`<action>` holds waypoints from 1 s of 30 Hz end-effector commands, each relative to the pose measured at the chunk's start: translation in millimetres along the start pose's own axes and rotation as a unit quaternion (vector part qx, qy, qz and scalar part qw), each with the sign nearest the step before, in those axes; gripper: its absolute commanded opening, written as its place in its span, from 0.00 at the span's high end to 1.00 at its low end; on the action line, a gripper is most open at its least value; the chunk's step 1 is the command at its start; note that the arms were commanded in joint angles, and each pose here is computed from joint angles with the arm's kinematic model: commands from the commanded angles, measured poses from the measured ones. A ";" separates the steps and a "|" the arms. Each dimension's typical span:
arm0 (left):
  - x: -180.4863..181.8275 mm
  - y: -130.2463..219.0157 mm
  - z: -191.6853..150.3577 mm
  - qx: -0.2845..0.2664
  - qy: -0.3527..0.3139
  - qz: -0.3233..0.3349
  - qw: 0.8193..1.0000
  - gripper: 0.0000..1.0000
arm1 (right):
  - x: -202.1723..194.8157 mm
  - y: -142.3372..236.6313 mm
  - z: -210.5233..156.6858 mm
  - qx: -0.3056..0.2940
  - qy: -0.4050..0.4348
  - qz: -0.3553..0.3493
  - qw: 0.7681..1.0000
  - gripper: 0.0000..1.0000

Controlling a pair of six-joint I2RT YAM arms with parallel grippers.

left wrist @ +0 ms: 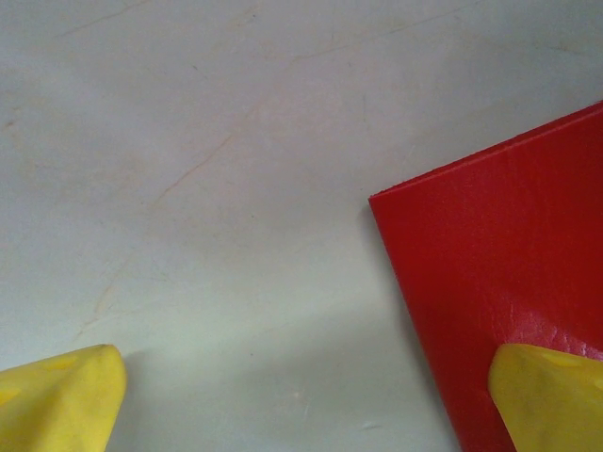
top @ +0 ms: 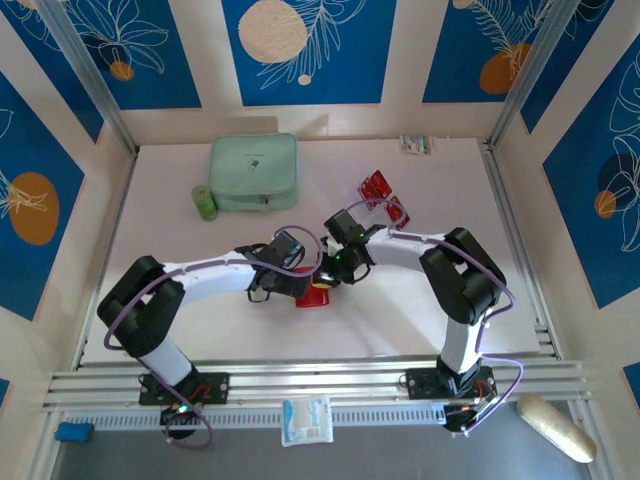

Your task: Put the credit cards into the card holder

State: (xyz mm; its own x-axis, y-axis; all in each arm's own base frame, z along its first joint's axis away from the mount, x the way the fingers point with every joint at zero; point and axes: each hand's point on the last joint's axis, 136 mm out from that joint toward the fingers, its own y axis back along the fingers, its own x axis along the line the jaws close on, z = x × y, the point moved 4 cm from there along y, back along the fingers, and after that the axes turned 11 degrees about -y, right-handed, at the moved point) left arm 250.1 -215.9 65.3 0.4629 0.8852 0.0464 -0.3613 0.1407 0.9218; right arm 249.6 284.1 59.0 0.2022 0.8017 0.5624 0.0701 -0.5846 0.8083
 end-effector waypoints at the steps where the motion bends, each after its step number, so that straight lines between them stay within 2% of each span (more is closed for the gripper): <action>1: 0.7 -9.6 -18.4 0.038 -0.014 0.012 0.999 0.00 | -45.6 -32.0 -19.1 0.040 -0.038 -0.064 0.996 1.00; 6: 0.8 -10.9 -19.0 0.040 -0.014 0.012 0.999 0.00 | -9.0 -9.8 -12.9 0.016 0.002 -0.015 1.000 1.00; 12: 0.7 -12.9 -20.6 0.043 -0.014 0.012 0.999 0.00 | 20.1 12.1 -3.7 -0.020 0.033 0.011 0.999 1.00; 28: 1.5 -12.8 -23.3 0.043 -0.014 0.013 0.999 0.00 | 25.1 20.8 4.4 -0.046 0.034 0.028 0.998 1.00; 30: 1.6 -12.8 -23.5 0.044 -0.015 0.014 0.999 0.00 | 26.4 23.6 2.9 -0.046 0.037 0.032 0.998 0.85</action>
State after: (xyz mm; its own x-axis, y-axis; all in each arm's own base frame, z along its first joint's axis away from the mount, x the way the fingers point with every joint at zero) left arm 250.0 -215.8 65.2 0.4625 0.8854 0.0467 -0.3613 0.1401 0.9219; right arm 251.8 285.1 71.6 0.1765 0.8072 0.5632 0.0248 -0.5757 0.8173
